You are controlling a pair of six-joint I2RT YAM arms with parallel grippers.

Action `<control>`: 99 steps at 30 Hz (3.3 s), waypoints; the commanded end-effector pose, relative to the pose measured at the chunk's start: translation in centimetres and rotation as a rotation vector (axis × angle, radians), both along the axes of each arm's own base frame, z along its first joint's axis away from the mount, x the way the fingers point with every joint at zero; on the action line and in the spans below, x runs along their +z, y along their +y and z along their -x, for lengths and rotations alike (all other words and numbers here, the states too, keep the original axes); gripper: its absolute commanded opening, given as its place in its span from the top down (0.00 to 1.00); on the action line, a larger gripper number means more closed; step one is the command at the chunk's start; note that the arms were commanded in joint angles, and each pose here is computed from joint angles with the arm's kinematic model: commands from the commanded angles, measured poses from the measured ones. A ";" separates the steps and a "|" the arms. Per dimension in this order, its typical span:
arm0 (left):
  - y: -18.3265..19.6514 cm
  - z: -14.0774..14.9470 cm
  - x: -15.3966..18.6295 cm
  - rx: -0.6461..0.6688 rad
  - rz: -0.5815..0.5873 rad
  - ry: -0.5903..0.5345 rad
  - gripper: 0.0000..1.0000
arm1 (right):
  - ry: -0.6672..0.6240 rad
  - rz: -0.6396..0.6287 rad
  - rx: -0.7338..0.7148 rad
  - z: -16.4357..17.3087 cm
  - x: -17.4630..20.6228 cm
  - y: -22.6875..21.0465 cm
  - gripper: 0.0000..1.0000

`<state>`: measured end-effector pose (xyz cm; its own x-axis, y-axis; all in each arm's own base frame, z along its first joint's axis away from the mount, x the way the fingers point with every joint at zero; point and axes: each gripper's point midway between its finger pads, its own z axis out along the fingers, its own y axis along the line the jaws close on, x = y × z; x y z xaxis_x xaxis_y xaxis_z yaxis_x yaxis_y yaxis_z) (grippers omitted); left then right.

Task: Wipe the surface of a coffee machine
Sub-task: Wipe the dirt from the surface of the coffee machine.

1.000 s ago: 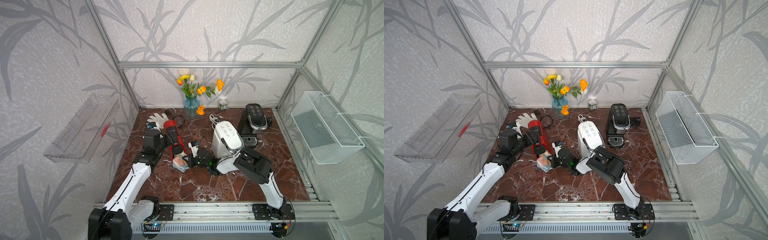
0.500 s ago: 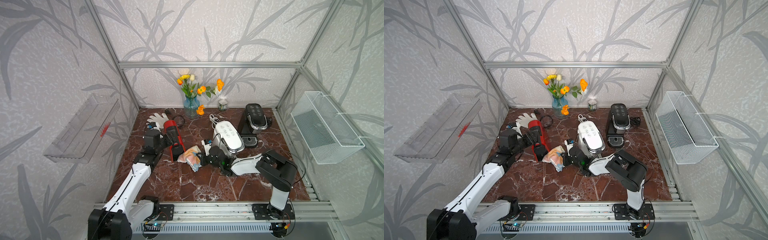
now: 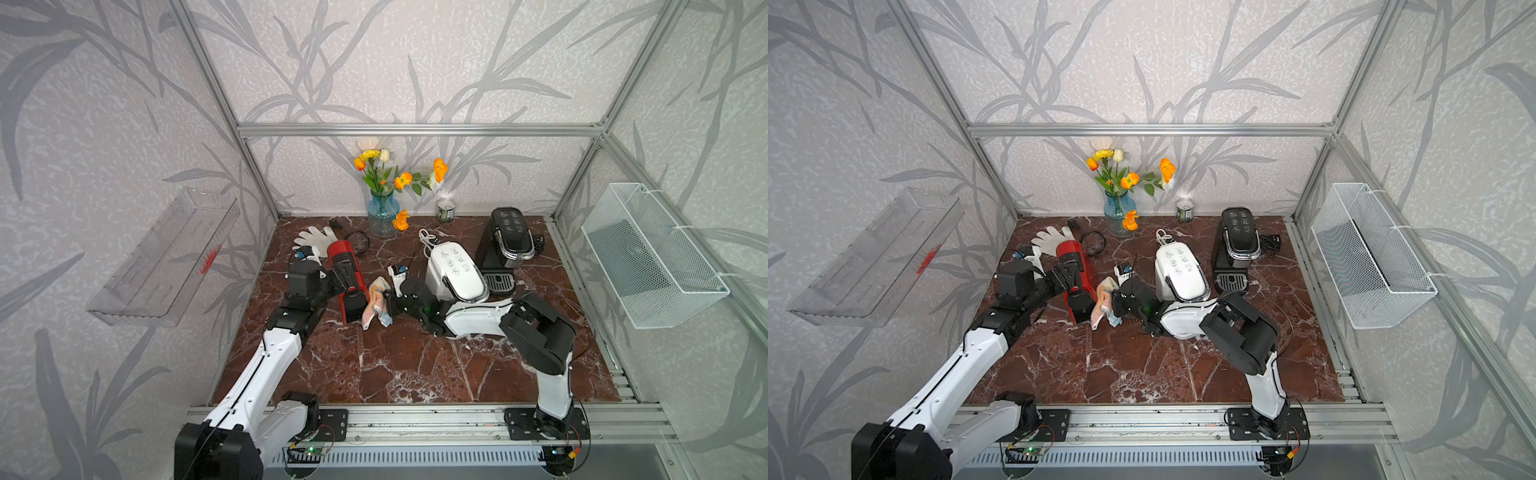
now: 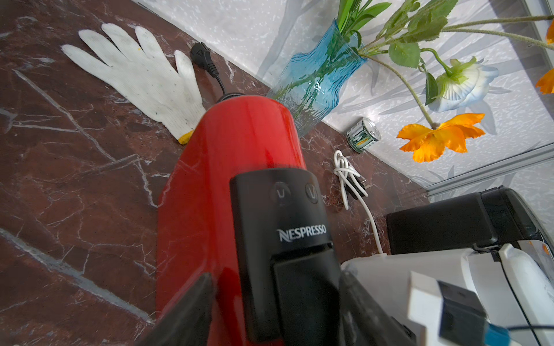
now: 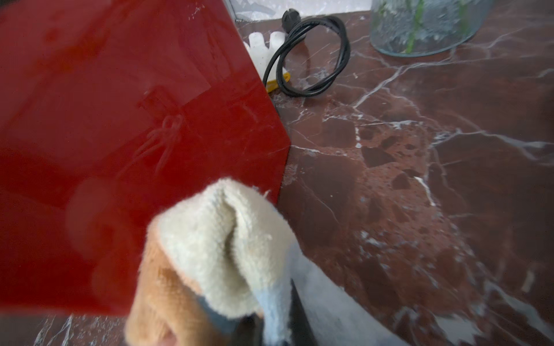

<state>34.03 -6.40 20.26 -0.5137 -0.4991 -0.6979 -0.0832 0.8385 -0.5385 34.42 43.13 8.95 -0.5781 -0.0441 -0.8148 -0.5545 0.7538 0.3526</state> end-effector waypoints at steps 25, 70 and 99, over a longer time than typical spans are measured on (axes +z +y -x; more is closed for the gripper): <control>2.4 4.2 2.8 0.075 -0.093 0.037 0.28 | -0.001 -0.158 0.274 7.0 6.0 7.4 1.00; -22.1 2.6 -3.5 -0.527 -0.092 0.052 0.32 | -0.097 0.116 -0.085 5.4 17.1 -21.4 1.00; -26.7 2.2 -8.7 -0.610 -0.051 0.211 0.33 | 0.117 0.192 -0.278 -5.2 9.0 -24.4 1.00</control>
<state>31.13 -31.16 8.09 -0.8504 -0.0075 -0.5261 0.2729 0.8486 -0.4532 42.65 20.18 25.76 -0.4722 0.0825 -0.8776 -0.3478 0.8974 0.2715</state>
